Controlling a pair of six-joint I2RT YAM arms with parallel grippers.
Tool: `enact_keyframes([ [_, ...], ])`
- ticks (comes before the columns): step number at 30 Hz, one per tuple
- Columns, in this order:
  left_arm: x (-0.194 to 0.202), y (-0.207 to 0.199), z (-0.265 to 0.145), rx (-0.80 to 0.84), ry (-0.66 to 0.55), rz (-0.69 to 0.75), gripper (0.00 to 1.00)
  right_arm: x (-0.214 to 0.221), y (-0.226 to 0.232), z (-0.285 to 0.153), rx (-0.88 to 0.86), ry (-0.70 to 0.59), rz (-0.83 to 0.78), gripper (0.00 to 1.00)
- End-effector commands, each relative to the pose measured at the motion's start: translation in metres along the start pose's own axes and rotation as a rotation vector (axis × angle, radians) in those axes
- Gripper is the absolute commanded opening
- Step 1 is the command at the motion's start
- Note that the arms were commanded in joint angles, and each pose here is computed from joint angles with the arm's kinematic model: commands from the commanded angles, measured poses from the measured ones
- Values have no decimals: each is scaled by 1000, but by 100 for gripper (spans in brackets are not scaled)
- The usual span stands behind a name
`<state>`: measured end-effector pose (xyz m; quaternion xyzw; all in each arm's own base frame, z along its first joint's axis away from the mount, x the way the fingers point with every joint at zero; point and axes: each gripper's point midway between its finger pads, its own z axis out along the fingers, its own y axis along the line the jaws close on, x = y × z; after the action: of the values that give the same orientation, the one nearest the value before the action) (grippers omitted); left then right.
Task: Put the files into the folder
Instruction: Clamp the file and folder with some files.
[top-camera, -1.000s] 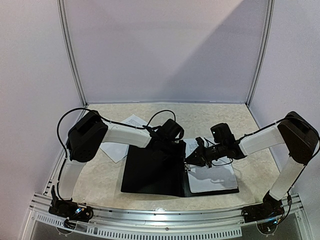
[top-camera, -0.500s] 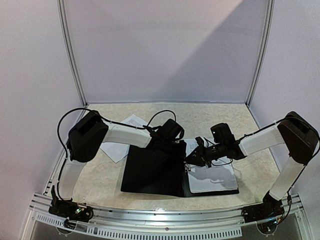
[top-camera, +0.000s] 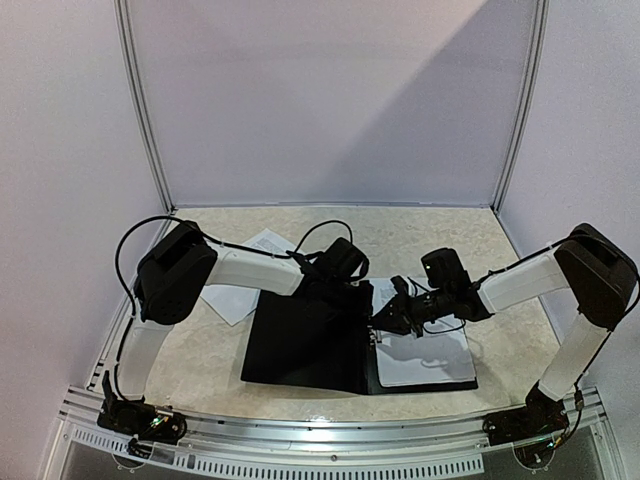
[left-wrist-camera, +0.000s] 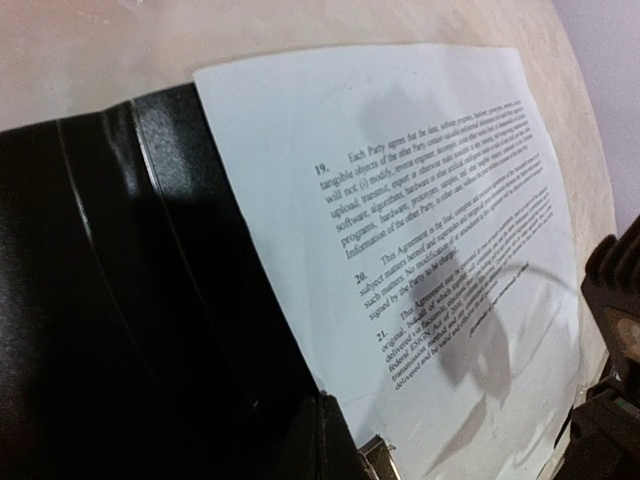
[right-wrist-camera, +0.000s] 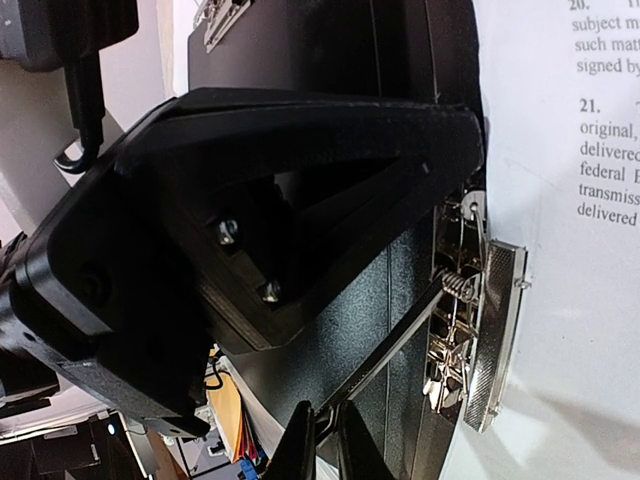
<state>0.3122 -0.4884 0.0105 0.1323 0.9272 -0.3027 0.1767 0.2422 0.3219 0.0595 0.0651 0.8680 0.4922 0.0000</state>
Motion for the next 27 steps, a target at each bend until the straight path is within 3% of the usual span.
enact_keyframes([
  [1, 56, 35, 25, -111, 152, 5, 0, 18, 0, 5, -10, 60, -14, 9],
  [18, 59, 40, 27, -128, 161, -1, 0, 31, -12, 11, 18, 90, -12, 12],
  [27, 66, 48, 18, -160, 162, -30, 0, 32, -19, 10, 38, 80, -8, 9],
])
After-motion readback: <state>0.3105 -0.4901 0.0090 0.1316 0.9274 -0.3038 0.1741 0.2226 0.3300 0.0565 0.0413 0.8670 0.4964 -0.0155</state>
